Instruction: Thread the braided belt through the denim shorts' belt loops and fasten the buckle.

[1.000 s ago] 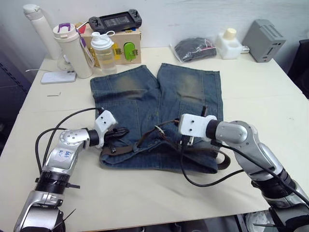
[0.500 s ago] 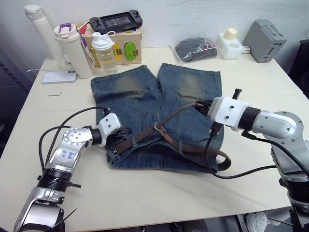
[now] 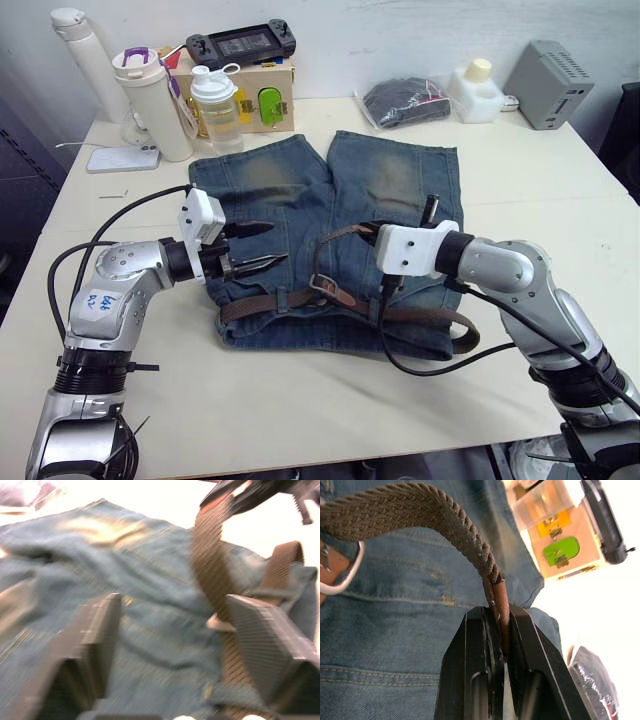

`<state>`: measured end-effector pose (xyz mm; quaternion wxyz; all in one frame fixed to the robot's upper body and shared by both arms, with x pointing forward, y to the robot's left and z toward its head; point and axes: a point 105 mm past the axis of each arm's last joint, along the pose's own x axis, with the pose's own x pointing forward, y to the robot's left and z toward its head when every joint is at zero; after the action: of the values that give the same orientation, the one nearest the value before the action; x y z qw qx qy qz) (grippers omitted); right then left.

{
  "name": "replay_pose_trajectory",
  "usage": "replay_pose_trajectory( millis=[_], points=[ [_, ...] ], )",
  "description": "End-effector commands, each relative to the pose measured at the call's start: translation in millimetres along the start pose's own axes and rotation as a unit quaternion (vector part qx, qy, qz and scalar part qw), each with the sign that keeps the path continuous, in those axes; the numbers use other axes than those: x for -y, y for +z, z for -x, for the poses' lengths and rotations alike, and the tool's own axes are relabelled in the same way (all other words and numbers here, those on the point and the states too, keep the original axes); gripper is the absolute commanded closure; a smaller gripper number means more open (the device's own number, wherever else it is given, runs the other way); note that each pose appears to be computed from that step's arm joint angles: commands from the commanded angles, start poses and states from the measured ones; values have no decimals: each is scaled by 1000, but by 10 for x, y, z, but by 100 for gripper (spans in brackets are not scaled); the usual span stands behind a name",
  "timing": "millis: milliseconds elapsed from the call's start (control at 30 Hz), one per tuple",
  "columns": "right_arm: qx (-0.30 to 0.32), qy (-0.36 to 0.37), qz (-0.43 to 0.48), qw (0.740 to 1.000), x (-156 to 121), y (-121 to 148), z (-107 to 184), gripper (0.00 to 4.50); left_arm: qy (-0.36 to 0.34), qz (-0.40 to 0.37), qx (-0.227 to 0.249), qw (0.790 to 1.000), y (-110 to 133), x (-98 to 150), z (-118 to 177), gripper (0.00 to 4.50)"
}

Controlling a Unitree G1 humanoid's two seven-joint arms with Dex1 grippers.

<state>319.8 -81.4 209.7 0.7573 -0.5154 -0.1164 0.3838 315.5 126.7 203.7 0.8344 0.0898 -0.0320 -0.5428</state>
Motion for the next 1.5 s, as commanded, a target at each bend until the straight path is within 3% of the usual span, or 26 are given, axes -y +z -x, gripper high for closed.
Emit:
replay_pose_trajectory(
  millis=[33, 300, 400, 633, 867, 933, 1033, 1167, 1300, 1367, 1500],
  points=[
    [14, -17, 21, 1000, 67, 116, -16, 450, -17, -28, 22, 999, 175, 150, -202, 59],
    [18, -19, 19, 999, 68, 154, -26, 450, 20, -45, -2, 999, 5, 115, -315, 59],
    [21, -21, 15, 999, 75, 169, -21, 450, 35, -57, -17, 998, -66, 69, -324, 130],
    [27, -21, 10, 999, 79, 199, -20, 450, 40, -55, -16, 998, -104, 69, -363, 446],
    [30, -16, -12, 999, 67, 217, -17, 450, 66, -36, -3, 997, -114, 20, -399, 446],
    [17, -52, -56, 997, 163, 151, 2, 450, 69, -21, 15, 997, -86, 34, -407, 446],
    [-6, -91, -160, 983, 269, -8, 58, 327, 69, 15, 49, 996, -38, 87, -393, 450],
    [-58, -80, -248, 964, 146, -234, 142, 133, 66, 67, 88, 992, 1, 192, -358, 450],
    [-55, -72, -292, 952, 100, -187, 159, 133, 71, 84, 100, 989, 18, 241, -339, 450],
    [-24, -44, -312, 949, 34, -28, 129, 133, 72, 85, 102, 989, 24, 263, -335, 450],
    [17, 38, -345, 938, -265, 269, 16, 254, 69, 84, 103, 989, 30, 298, -331, 450]
  ],
)
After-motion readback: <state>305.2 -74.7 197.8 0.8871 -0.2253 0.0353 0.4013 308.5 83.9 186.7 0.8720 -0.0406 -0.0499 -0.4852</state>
